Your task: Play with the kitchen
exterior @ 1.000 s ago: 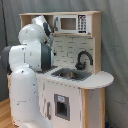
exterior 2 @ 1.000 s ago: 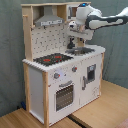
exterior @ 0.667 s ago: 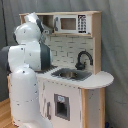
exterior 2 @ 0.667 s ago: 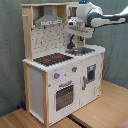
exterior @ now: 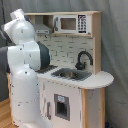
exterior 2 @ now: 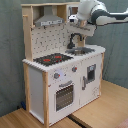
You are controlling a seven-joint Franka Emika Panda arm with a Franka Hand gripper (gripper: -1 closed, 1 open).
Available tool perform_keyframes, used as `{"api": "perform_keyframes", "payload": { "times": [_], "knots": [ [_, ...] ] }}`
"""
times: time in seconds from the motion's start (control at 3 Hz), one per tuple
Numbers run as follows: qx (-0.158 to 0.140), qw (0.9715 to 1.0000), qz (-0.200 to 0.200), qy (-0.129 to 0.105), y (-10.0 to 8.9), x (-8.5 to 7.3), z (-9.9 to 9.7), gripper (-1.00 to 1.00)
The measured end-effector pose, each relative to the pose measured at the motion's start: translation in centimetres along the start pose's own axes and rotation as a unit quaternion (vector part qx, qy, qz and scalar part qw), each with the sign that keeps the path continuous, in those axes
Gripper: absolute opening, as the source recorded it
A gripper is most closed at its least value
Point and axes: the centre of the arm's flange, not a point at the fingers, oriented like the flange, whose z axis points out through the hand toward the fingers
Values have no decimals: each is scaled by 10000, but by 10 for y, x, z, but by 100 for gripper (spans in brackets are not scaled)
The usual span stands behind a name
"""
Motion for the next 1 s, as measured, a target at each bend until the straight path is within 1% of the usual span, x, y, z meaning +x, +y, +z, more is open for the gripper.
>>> {"api": "perform_keyframes", "payload": {
  "times": [0.33,0.67,1.0],
  "knots": [
    [-234,9997,-81,38,-26,16,-21,100],
    [-583,9981,-166,117,-59,36,-42,100],
    [-973,9946,-281,216,-91,56,-59,100]
  ]
}}
